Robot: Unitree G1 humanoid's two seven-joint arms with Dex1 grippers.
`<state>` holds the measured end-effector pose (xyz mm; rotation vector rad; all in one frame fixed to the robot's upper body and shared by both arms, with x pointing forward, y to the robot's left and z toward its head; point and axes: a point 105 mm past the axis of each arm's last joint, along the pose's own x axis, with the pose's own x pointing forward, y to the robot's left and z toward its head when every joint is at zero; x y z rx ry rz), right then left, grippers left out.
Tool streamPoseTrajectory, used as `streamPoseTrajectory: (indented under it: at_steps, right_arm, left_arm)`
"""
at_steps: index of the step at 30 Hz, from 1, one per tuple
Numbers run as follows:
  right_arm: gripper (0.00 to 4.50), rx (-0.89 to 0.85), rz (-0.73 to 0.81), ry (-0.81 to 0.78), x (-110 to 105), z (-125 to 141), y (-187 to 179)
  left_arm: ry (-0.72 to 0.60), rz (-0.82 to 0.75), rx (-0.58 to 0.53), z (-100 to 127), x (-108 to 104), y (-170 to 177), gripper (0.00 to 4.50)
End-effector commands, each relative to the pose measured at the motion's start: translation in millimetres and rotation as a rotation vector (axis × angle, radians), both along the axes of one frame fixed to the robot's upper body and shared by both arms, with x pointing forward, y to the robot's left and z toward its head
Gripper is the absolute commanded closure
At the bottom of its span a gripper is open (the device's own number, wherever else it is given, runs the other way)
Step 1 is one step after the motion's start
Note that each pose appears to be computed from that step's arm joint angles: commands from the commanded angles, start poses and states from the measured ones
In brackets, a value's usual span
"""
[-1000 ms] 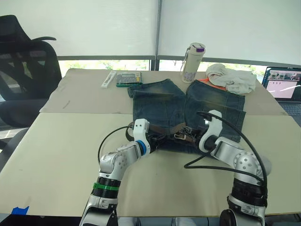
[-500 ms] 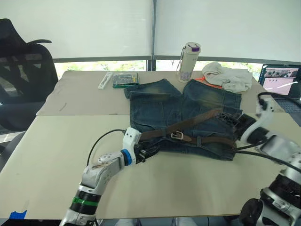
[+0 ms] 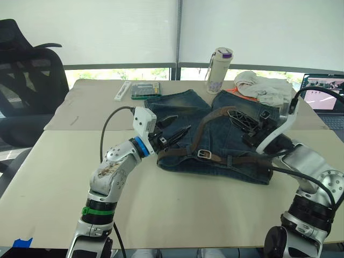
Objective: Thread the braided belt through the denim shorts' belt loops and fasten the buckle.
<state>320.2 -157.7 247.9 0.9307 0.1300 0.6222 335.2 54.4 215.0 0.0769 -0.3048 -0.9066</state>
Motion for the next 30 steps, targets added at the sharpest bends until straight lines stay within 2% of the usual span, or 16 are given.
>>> streamPoseTrajectory:
  at_steps: [1,5,8,15,19,25,30]
  right_arm:
    - [4.50,0.033,0.013,-0.047,-5.2,20.2,13.1]
    - [4.50,0.053,0.028,-0.048,-5.6,26.8,24.5]
    - [4.50,0.051,0.043,-0.051,-7.5,27.8,30.7]
    - [4.50,0.021,0.058,-0.038,-10.5,21.0,39.8]
    - [4.50,0.014,0.058,-0.032,-10.7,18.1,40.7]
    - [4.50,0.018,0.037,-0.020,-8.7,16.0,36.4]
    - [4.50,-0.036,0.089,-0.122,-18.1,20.7,42.5]
  left_arm:
    - [-0.226,0.057,0.121,8.1,-1.1,-15.1,1.27]
    - [-0.328,0.094,0.191,4.4,3.6,-27.6,1.27]
    - [-0.321,0.147,0.143,4.2,12.8,-31.0,1.27]
    - [-0.382,0.191,0.068,19.4,15.2,-46.8,1.27]
    - [-0.439,0.261,0.047,28.9,18.9,-44.7,2.50]
    - [-0.532,0.262,0.123,25.0,13.5,-47.7,4.45]
    - [-0.493,0.291,0.132,16.9,18.6,-43.6,4.48]
